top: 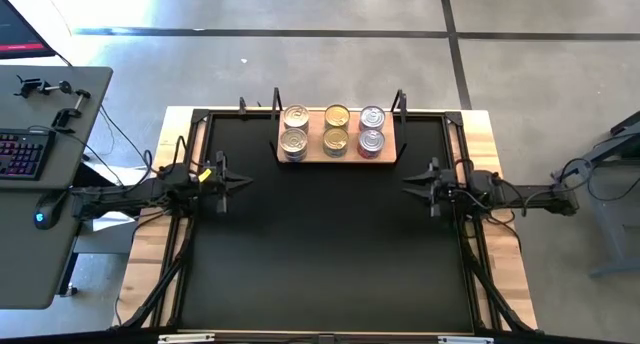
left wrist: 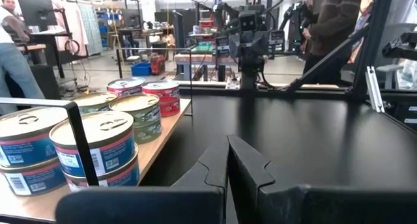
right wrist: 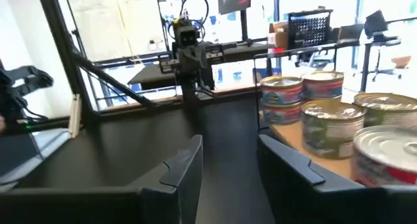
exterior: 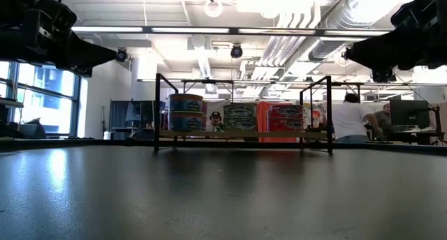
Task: Stack canned seafood by type on shelf
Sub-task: Return to Home Position
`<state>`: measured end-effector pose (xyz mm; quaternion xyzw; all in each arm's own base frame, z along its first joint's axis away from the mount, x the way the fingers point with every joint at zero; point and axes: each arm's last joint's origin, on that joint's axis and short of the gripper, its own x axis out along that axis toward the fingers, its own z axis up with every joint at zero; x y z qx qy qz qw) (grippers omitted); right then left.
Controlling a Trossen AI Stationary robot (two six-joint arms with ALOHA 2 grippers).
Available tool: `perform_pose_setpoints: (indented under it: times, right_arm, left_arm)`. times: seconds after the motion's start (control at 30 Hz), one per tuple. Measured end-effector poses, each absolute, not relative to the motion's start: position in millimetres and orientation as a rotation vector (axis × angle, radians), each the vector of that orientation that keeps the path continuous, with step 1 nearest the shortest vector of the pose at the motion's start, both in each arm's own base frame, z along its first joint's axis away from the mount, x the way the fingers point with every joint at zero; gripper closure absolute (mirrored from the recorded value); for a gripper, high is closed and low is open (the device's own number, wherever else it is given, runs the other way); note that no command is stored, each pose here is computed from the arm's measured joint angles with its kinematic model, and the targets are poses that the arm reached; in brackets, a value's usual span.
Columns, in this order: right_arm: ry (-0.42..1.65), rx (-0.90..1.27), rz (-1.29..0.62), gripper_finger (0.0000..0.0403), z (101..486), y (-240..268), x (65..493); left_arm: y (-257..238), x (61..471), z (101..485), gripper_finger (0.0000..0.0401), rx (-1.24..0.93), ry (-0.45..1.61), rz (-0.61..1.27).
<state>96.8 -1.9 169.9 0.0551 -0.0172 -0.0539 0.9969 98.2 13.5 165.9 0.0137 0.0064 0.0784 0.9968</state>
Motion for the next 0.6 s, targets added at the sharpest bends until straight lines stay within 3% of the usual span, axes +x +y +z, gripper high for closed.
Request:
perform_pose_setpoints:
  times: [0.27,0.6]
  right_arm:
    - [0.005,0.156,0.027,0.0266,166.2,3.4,99.1]
    - [0.041,0.069,0.045,0.0266,163.2,5.2,101.1]
  left_arm:
    - [13.8,100.0,163.5,0.0401,0.026,0.043,0.159]
    - [13.9,100.5,162.9,0.0401,0.027,0.051,0.161]
